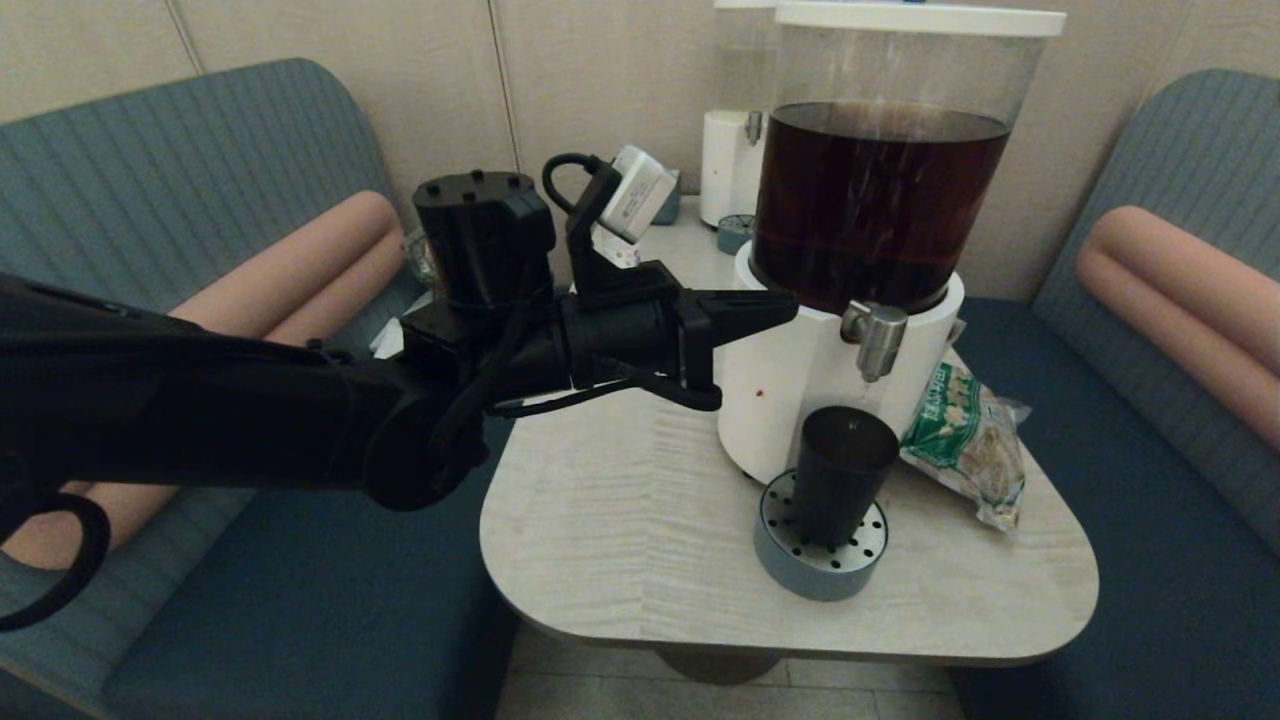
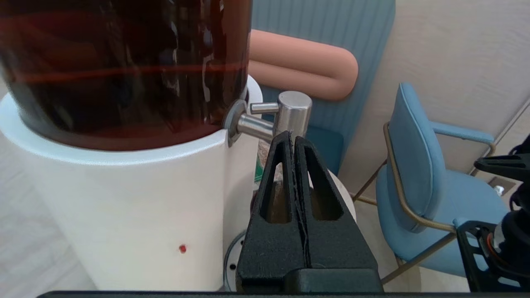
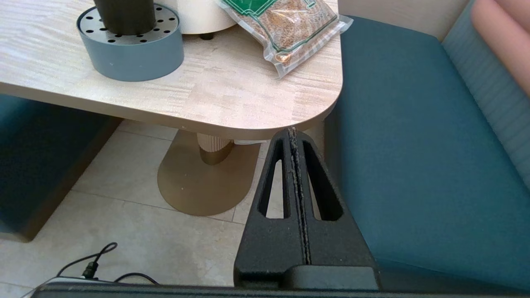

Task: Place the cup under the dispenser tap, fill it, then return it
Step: Turn off the faucet

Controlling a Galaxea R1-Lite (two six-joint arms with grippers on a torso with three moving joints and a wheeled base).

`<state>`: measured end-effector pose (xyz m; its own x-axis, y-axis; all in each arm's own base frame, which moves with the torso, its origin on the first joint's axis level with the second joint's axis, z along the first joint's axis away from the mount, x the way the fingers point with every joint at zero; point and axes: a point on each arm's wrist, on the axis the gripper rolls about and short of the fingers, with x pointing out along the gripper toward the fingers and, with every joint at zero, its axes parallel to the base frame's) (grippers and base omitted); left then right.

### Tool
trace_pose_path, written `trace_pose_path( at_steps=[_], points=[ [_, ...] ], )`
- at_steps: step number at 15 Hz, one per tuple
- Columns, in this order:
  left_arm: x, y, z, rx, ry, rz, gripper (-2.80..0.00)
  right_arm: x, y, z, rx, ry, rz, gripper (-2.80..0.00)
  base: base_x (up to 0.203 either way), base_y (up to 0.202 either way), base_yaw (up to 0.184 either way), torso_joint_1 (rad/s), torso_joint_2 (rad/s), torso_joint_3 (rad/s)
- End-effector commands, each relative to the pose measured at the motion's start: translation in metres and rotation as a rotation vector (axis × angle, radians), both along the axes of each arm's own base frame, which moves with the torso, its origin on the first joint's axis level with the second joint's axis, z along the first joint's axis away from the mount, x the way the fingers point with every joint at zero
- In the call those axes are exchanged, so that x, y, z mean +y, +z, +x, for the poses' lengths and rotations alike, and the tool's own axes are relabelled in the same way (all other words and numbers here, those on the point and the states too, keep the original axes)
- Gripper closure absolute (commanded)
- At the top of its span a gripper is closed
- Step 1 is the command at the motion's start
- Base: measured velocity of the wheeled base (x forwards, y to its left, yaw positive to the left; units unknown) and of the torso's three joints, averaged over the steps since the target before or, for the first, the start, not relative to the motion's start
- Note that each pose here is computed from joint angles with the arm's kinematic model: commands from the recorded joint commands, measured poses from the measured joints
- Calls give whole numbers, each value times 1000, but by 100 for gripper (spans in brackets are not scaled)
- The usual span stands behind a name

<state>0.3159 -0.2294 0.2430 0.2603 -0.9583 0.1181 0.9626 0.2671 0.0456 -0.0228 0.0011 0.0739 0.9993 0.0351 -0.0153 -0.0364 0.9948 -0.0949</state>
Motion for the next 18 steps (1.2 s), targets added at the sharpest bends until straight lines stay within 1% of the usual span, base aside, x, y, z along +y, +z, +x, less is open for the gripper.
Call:
trace_pose_path(
  at_steps=[1, 6, 9, 18],
  points=[
    [-11, -5, 7, -3, -10, -3, 0, 0, 0, 0, 2, 0, -1, 0, 0, 0, 0, 0, 0, 0],
    [-21, -12, 16, 0, -1, -4, 0, 0, 0, 0, 2, 1, -1, 0, 0, 0, 0, 0, 0, 0],
    [-26, -9, 24, -34, 2, -31, 0, 0, 0, 0, 2, 0, -1, 0, 0, 0, 0, 0, 0, 0],
    [-33, -13, 32, -41, 1, -37, 0, 0, 0, 0, 2, 0, -1, 0, 0, 0, 0, 0, 0, 0]
  ],
)
